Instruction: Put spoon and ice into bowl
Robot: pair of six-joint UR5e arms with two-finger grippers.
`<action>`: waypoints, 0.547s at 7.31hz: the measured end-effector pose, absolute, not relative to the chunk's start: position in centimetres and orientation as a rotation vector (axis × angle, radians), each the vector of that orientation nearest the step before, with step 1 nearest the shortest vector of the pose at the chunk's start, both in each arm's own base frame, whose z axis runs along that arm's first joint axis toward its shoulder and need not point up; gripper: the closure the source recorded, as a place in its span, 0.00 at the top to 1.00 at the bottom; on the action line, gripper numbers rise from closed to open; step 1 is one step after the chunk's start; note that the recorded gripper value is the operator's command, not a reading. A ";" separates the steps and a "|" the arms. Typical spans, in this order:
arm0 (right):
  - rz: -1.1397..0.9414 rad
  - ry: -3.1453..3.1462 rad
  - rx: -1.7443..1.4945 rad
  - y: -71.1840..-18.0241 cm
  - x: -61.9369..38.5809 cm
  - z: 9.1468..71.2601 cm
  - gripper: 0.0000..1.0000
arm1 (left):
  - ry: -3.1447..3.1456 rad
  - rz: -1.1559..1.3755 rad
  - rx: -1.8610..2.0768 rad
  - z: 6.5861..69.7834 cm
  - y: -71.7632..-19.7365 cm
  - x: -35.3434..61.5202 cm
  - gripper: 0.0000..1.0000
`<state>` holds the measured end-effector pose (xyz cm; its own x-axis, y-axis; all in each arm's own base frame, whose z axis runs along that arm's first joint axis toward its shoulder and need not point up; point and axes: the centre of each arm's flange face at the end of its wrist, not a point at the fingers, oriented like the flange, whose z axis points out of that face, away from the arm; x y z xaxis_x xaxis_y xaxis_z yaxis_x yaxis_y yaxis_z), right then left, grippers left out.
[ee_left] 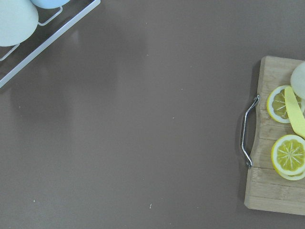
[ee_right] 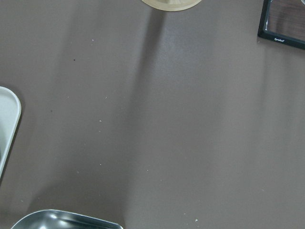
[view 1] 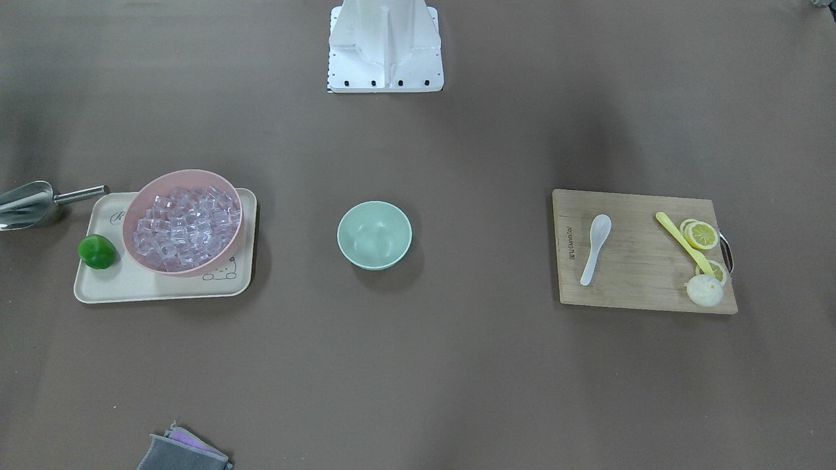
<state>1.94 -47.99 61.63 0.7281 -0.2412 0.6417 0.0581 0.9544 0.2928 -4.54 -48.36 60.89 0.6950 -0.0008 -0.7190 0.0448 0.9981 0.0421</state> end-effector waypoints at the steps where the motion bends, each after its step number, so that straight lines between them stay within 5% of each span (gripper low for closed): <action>1: -0.172 -0.767 0.260 -47.9 1.7 61.4 1.00 | 0.803 -0.013 0.081 60.6 -48.6 -4.5 0.98; 4: -0.173 -0.803 0.262 -48.1 1.4 60.6 1.00 | 0.816 0.035 0.186 60.0 -49.0 -4.3 0.98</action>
<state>1.45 -48.05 60.60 0.6827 -0.2514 0.6861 0.0538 0.9537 0.2960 -4.27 -49.01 60.04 0.6858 0.1025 -0.7205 0.0408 0.9831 0.1787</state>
